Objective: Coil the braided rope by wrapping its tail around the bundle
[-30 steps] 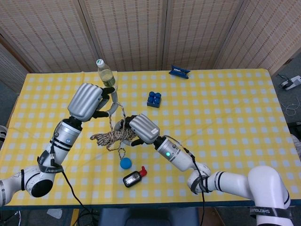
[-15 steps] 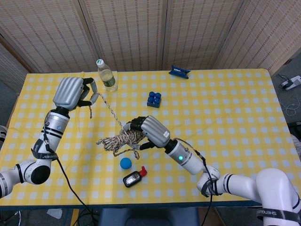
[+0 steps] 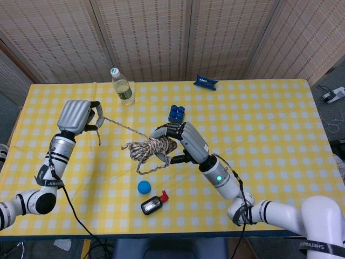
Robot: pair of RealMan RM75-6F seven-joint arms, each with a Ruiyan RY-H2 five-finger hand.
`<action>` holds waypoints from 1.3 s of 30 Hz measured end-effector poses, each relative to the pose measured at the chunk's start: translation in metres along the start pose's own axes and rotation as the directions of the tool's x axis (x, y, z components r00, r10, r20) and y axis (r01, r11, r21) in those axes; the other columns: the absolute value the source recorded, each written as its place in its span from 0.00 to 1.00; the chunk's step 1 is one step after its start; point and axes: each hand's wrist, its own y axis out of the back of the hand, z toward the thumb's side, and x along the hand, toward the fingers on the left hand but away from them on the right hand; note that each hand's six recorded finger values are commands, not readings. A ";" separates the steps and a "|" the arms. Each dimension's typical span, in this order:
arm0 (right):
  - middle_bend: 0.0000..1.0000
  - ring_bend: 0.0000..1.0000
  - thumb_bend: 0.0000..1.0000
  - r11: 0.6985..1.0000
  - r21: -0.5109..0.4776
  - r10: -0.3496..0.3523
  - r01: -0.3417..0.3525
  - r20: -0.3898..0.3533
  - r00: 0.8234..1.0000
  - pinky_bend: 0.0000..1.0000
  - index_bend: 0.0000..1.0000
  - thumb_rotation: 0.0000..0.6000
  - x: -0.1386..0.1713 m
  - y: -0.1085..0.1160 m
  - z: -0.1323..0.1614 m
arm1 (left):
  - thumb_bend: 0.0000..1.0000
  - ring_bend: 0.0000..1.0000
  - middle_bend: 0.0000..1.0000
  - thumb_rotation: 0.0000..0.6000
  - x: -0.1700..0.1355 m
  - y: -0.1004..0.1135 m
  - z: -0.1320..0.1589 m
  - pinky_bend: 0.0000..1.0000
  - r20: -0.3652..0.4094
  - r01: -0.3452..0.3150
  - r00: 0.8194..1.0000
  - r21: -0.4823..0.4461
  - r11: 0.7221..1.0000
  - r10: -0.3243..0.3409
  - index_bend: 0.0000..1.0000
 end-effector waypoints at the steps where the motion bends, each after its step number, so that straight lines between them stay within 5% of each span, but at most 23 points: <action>1: 0.65 0.50 0.31 1.000 -0.007 -0.013 0.013 -0.004 1.000 0.54 0.77 1.00 -0.001 0.002 0.001 | 0.38 0.88 0.93 1.00 -0.001 -0.002 -0.003 0.97 -0.008 0.004 1.000 0.004 1.000 -0.004 0.71; 21: 0.65 0.50 0.32 0.973 -0.005 -0.229 0.230 0.027 0.973 0.54 0.78 1.00 -0.009 0.045 0.000 | 0.38 0.88 0.93 1.00 -0.026 -0.029 -0.058 0.97 -0.119 0.063 0.992 0.087 0.994 -0.052 0.71; 32: 0.65 0.50 0.34 0.944 0.132 -0.319 0.304 0.116 0.941 0.54 0.78 1.00 -0.013 0.051 -0.018 | 0.38 0.88 0.93 1.00 -0.048 -0.010 -0.046 0.97 -0.009 -0.084 0.996 0.180 0.980 0.087 0.71; 39: 0.66 0.50 0.35 0.939 0.225 -0.305 0.261 0.186 0.934 0.54 0.79 1.00 -0.016 0.045 -0.031 | 0.38 0.88 0.93 1.00 -0.065 0.012 -0.025 0.97 0.140 -0.250 0.965 0.217 0.944 0.224 0.71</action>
